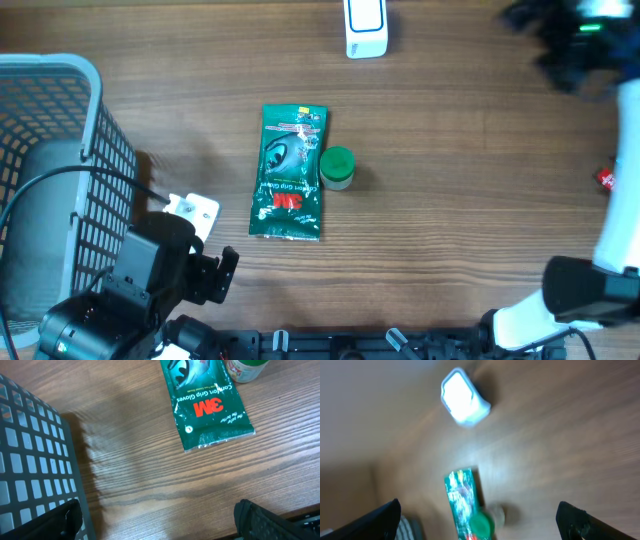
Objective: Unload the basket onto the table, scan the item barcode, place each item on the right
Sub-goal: 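Reach right gripper to green-lidded jar and grasp it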
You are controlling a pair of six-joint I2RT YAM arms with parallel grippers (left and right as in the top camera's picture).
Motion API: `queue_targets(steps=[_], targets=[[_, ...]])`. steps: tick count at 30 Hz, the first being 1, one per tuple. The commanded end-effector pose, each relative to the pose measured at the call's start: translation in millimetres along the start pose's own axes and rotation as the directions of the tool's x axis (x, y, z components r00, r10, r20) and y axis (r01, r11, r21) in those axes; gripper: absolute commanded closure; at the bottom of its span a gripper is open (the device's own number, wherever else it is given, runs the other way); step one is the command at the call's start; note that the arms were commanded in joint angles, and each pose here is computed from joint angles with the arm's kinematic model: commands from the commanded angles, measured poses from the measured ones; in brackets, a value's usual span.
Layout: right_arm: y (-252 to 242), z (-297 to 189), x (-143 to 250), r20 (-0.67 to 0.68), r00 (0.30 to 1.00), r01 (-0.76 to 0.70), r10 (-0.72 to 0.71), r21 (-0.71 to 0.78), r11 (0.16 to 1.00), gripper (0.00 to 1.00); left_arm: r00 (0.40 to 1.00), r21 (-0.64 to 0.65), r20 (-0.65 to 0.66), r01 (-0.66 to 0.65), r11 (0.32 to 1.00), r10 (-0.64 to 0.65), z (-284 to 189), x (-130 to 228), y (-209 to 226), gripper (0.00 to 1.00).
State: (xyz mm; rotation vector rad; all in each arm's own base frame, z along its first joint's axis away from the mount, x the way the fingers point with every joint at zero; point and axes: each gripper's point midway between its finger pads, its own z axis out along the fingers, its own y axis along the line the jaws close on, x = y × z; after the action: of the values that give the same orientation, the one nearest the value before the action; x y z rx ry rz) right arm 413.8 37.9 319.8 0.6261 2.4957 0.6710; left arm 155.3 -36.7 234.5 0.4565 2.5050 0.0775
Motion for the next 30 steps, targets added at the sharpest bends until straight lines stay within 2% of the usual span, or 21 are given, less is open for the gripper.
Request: queue_targets(steps=[1,5,7,9,10,12,13,15,17,21,22,24,25,27,28,30], targets=[[28.2,59.1,68.3,-0.149,0.981,0.144,-0.122,0.142,0.979,0.01,1.000,0.007,0.007,-0.003,1.000,0.003,-1.2,-0.9,-0.6,0.00],[36.3,134.6,150.0,-0.330,0.901,0.373,-0.281,0.261,0.891,0.00,1.000,0.007,0.007,-0.003,1.000,0.003,-1.2,-0.9,-0.6,0.00],[28.3,173.5,189.9,-0.441,0.845,0.453,-0.301,0.293,0.842,0.00,1.000,0.007,0.007,-0.003,1.000,0.003,-1.2,-0.9,-0.6,0.00],[24.9,190.0,211.3,-0.486,0.826,0.470,-0.287,0.310,0.827,0.00,1.000,0.007,0.007,-0.003,1.000,0.003,-1.2,-0.9,-0.6,0.00],[23.5,193.6,218.0,-0.474,0.853,0.412,-0.219,0.354,0.840,0.00,1.000,0.007,0.007,-0.003,1.000,0.003,-1.2,-0.9,-0.6,0.00],[14.4,187.2,227.0,-0.337,0.934,0.091,0.117,0.544,0.834,0.00,1.000,0.007,0.007,-0.003,1.000,0.003,-1.2,-0.9,-0.6,0.00],[10.1,180.9,234.1,-0.187,0.909,-0.174,0.373,0.644,0.745,0.00,1.000,0.007,0.007,-0.003,1.000,0.003,-1.2,-0.9,-0.6,0.00],[11.9,185.7,242.3,-0.108,0.847,-0.329,0.521,0.664,0.672,0.00,1.000,0.007,0.007,-0.003,1.000,0.003,-1.2,-0.9,-0.6,0.00],[11.1,199.4,256.4,-0.158,0.816,-0.334,0.556,0.657,0.676,0.00,1.000,0.007,0.007,-0.003,1.000,0.003,-1.2,-0.9,-0.6,0.00],[2.9,225.1,273.8,-0.208,0.786,-0.341,0.582,0.640,0.689,0.00,1.000,0.007,0.007,-0.003,1.000,0.003,-1.2,-0.9,-0.6,0.00],[-0.2,227.5,276.1,-0.210,0.785,-0.339,0.583,0.643,0.687,0.03,1.000,0.007,0.007,-0.003,1.000,0.003,-1.2,-0.9,-0.6,0.00],[-9.7,229.1,274.6,-0.190,0.805,-0.323,0.562,0.654,0.684,0.24,1.000,0.007,0.007,-0.003,1.000,0.003,-1.2,-0.9,-0.6,0.00],[-11.4,228.9,274.3,-0.215,0.822,-0.284,0.527,0.648,0.707,0.33,1.000,0.007,0.007,-0.003,1.000,0.003,-1.2,-0.9,-0.6,0.00],[-11.6,229.1,273.7,-0.286,0.849,-0.190,0.444,0.619,0.762,0.41,1.000,0.007,0.007,-0.003,1.000,0.003,-1.2,-0.9,-0.6,0.00],[-12.9,229.5,271.4,-0.319,0.864,-0.135,0.390,0.600,0.788,0.41,1.000,0.007,0.007,-0.003,1.000,0.003,-1.2,-0.9,-0.6,0.00],[-18.9,229.8,259.3,-0.450,0.882,0.117,0.140,0.497,0.860,0.40,1.000,0.007,0.007,-0.003,1.000,0.003,-1.2,-0.9,-0.6,0.00]])
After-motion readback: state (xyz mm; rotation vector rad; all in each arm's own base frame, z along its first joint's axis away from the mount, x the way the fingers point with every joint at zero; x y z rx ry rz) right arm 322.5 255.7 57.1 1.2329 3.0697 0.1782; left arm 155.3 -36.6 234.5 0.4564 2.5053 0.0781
